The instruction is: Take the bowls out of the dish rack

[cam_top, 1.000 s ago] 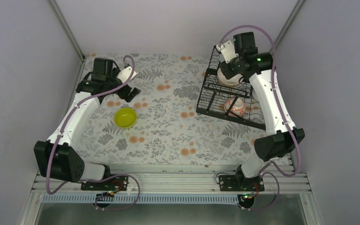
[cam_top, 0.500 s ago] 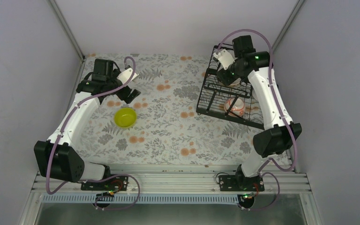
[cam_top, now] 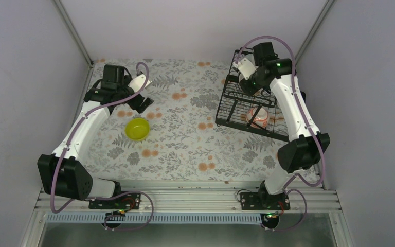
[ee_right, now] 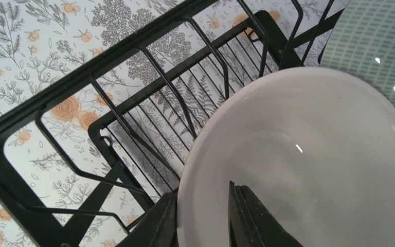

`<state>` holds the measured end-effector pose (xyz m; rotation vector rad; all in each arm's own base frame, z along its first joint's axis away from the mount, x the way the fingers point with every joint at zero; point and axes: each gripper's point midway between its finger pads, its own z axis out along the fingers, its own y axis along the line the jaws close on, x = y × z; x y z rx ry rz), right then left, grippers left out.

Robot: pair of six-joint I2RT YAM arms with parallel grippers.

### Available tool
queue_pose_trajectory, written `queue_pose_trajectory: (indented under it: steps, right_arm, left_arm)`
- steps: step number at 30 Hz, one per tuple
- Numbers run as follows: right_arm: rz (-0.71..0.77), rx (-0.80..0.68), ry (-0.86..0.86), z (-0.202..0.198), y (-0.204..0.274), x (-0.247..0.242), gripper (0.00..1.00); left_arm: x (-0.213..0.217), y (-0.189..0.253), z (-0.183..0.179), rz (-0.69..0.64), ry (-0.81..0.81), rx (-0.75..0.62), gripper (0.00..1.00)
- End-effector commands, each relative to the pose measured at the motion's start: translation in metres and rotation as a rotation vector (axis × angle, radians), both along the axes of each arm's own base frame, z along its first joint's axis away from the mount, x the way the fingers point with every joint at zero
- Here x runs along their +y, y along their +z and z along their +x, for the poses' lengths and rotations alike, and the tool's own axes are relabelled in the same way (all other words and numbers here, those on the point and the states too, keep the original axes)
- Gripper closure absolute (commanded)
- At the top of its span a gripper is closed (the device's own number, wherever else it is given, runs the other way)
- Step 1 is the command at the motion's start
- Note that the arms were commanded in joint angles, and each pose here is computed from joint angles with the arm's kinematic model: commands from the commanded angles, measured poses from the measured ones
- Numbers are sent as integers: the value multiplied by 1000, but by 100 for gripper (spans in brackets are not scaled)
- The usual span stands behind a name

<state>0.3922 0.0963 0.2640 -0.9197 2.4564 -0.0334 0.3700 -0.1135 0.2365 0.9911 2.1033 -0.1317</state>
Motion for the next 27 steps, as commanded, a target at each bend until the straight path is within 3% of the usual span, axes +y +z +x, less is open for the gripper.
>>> queue_pose_trajectory:
  steps: [1, 14, 22, 27]
  right_arm:
    - [-100, 47, -8, 1, -19, -14, 75]
    - [-221, 38, -3, 8, -30, -24, 73]
    - [-233, -18, -2, 11, -11, -25, 50]
    - [-230, 29, 16, 5, -18, -24, 55]
  left_arm:
    - [-1, 2, -1, -3, -5, -13, 0]
    - [-3, 3, 0, -14, -12, -12, 0]
    - [-4, 3, 0, -10, -16, -13, 0]
    - [-5, 3, 2, -16, -21, -9, 0]
